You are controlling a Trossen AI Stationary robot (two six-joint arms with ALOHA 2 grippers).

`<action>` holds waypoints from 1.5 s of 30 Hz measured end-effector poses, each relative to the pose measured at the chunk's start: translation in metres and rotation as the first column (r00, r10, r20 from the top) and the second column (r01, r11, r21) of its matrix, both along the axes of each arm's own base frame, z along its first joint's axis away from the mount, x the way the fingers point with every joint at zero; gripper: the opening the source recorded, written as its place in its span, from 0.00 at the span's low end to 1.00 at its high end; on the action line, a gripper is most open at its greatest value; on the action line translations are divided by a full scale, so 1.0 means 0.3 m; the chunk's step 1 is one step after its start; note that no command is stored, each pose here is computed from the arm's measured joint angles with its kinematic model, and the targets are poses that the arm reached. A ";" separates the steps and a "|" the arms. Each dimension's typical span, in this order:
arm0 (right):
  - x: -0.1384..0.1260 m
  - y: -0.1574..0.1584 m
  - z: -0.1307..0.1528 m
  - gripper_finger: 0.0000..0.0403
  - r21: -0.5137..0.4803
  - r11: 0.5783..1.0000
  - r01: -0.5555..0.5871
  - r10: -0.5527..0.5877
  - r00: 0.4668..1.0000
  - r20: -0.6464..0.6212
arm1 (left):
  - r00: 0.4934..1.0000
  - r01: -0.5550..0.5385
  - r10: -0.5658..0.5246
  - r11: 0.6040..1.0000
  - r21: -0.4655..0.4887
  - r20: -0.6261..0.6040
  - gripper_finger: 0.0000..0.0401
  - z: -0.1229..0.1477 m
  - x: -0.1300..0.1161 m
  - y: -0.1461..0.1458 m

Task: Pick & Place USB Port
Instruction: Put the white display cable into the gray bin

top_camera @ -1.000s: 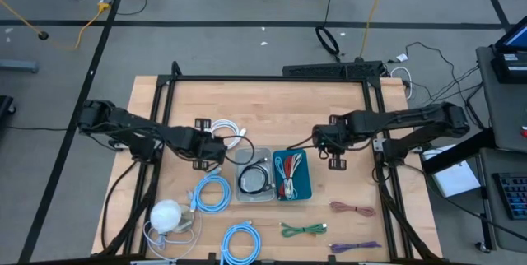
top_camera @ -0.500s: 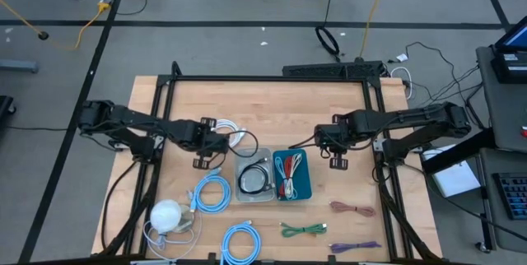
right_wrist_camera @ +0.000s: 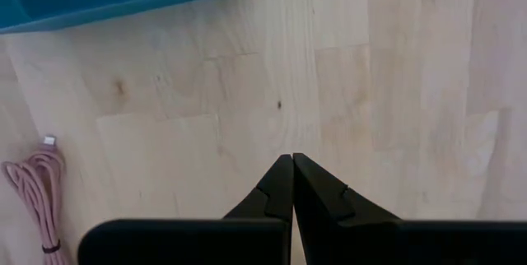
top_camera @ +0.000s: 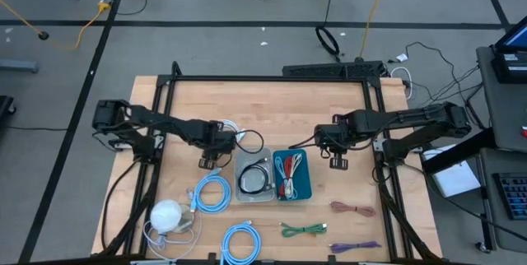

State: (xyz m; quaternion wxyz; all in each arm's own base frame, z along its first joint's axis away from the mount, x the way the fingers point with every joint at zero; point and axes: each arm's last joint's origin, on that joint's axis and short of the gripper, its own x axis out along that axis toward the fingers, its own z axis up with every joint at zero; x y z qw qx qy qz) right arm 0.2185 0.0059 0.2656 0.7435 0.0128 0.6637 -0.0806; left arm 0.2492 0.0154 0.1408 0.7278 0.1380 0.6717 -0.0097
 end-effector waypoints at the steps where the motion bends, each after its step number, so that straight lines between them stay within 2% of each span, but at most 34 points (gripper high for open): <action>1: -0.005 0.000 -0.002 0.00 0.000 1.000 0.001 -0.001 1.000 0.000 | 1.000 0.000 0.000 1.000 -0.003 -0.006 0.50 -0.014 0.001 0.003; 6: -0.022 0.000 -0.014 0.00 0.009 1.000 0.016 -0.016 1.000 0.019 | 0.999 -0.019 0.019 1.000 -0.006 -0.043 0.46 -0.058 0.002 0.017; 8: -0.038 -0.001 -0.018 0.00 0.010 0.999 0.034 -0.034 0.999 0.027 | 0.999 -0.032 0.032 0.999 -0.010 -0.038 0.36 -0.056 0.002 0.018; 10: -0.043 -0.002 -0.019 0.00 0.014 0.999 0.051 -0.052 0.997 0.050 | 0.998 -0.058 0.058 0.998 -0.002 -0.014 0.18 -0.037 -0.001 0.020; 11: -0.050 -0.002 -0.020 0.00 0.016 0.998 0.057 -0.058 0.997 0.060 | 0.995 -0.094 0.093 0.995 0.028 0.024 0.10 -0.022 -0.002 0.025; 13: -0.056 -0.002 -0.020 0.00 0.025 0.997 0.069 -0.071 0.992 0.105 | 0.984 -0.173 0.166 0.978 0.121 0.065 0.08 -0.003 -0.010 0.045; 16: -0.056 -0.002 -0.016 0.00 0.042 0.996 0.076 -0.084 0.973 0.216 | 0.963 -0.259 0.222 0.916 0.307 0.152 0.08 0.079 -0.043 0.053; 19: -0.047 -0.001 -0.008 0.00 0.060 0.996 0.069 -0.086 0.929 0.360 | 0.957 -0.279 0.205 0.841 0.464 0.203 0.08 0.136 -0.081 0.043; 23: -0.023 0.000 0.002 0.00 0.089 0.995 0.045 -0.091 0.781 0.618 | 0.931 -0.317 0.122 0.735 0.599 0.343 0.08 0.234 -0.103 0.007; 26: -0.004 0.000 -0.003 0.00 0.083 0.997 0.009 -0.072 0.603 0.794 | 0.907 -0.362 0.067 0.631 0.686 0.417 0.08 0.294 -0.111 -0.020; 28: 0.011 0.000 -0.018 0.01 0.041 0.999 -0.021 -0.027 0.465 0.885 | 0.847 -0.453 0.046 0.584 0.674 0.529 0.08 0.350 -0.104 -0.041; 30: 0.021 -0.004 -0.040 0.02 -0.019 0.999 -0.032 0.027 0.312 0.950 | 0.788 -0.506 0.022 0.592 0.627 0.615 0.08 0.384 -0.089 -0.064; 31: 0.028 -0.007 -0.050 0.03 -0.037 0.999 -0.011 0.039 0.222 0.974 | 0.763 -0.507 0.003 0.623 0.595 0.647 0.08 0.396 -0.077 -0.079; 32: 0.034 -0.010 -0.058 0.03 -0.044 0.999 0.014 0.042 0.143 0.989 | 0.747 -0.486 -0.025 0.662 0.571 0.664 0.08 0.404 -0.062 -0.094; 33: 0.038 -0.014 -0.070 0.04 -0.049 0.998 0.041 0.046 0.087 0.995 | 0.741 -0.441 -0.064 0.705 0.556 0.668 0.08 0.412 -0.050 -0.112; 34: 0.043 -0.020 -0.083 0.05 -0.048 0.997 0.065 0.045 0.053 0.998 | 0.739 -0.381 -0.112 0.744 0.549 0.665 0.08 0.415 -0.036 -0.133; 36: 0.064 -0.035 -0.102 0.07 -0.020 0.995 0.099 0.017 0.030 0.999 | 0.767 -0.196 -0.233 0.802 0.565 0.598 0.08 0.405 -0.020 -0.171; 37: 0.073 -0.044 -0.114 0.08 0.009 0.994 0.107 -0.013 0.039 0.999 | 0.794 -0.062 -0.314 0.811 0.582 0.521 0.08 0.383 -0.019 -0.191; 39: 0.095 -0.069 -0.136 0.10 0.098 0.989 0.107 -0.105 0.067 0.992 | 0.820 0.185 -0.461 0.773 0.606 0.338 0.08 0.333 -0.025 -0.226; 41: 0.114 -0.101 -0.162 0.12 0.219 0.974 0.054 -0.224 0.122 0.967 | 0.822 0.356 -0.548 0.707 0.611 0.154 0.08 0.287 -0.043 -0.257; 43: 0.130 -0.135 -0.179 0.15 0.350 0.936 -0.037 -0.339 0.179 0.924 | 0.811 0.459 -0.585 0.663 0.591 0.026 0.08 0.263 -0.052 -0.283; 45: 0.148 -0.161 -0.188 0.18 0.450 0.884 -0.126 -0.415 0.231 0.880 | 0.807 0.499 -0.589 0.650 0.573 -0.036 0.08 0.254 -0.047 -0.307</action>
